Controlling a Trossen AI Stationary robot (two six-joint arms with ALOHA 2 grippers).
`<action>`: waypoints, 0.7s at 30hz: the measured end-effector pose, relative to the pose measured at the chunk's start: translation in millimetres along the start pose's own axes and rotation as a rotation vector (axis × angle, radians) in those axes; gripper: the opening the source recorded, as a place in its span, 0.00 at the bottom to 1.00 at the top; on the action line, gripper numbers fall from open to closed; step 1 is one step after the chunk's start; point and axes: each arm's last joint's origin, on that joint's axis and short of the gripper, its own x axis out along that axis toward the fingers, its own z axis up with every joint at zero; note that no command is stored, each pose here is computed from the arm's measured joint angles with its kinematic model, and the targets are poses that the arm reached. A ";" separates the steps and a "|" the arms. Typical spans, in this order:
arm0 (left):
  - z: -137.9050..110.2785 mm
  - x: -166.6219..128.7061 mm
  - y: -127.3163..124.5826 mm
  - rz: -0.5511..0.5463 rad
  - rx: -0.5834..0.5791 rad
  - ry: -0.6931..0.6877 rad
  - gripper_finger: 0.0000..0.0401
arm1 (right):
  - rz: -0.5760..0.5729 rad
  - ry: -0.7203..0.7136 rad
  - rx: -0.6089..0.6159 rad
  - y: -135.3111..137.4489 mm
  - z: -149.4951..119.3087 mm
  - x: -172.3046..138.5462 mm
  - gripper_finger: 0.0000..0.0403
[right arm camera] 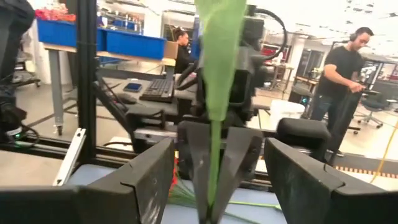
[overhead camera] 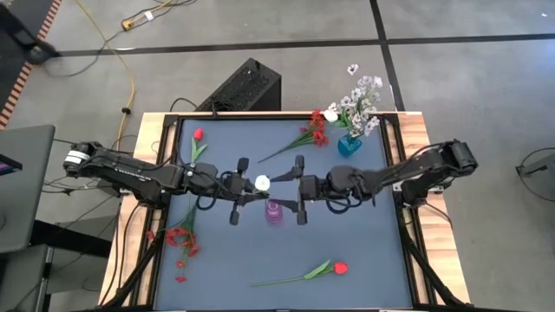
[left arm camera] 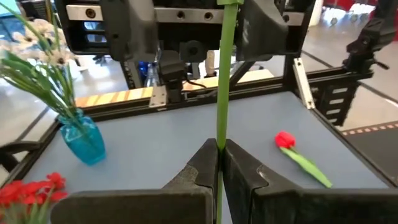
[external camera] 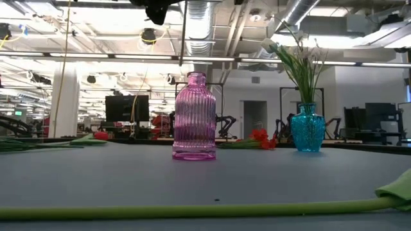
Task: Sort flowers into vase by color
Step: Put the white flower into the blue vase
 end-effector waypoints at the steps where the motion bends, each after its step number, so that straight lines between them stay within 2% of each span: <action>1: 0.1 0.0 0.1 0.003 0.001 -0.001 0.00 | -0.005 0.003 -0.001 -1.7 -0.8 0.5 0.67; 9: 0.9 0.1 9.7 0.071 -0.007 -0.012 0.00 | -0.060 -0.008 0.013 -20.9 -2.3 2.8 0.60; 14: 1.4 0.5 20.7 0.109 -0.042 -0.028 0.00 | -0.020 -0.026 0.025 -24.5 -3.4 4.6 0.55; 21: -0.9 3.8 29.7 0.104 -0.075 -0.034 0.00 | -0.041 -0.025 0.025 -30.3 -9.1 8.5 0.49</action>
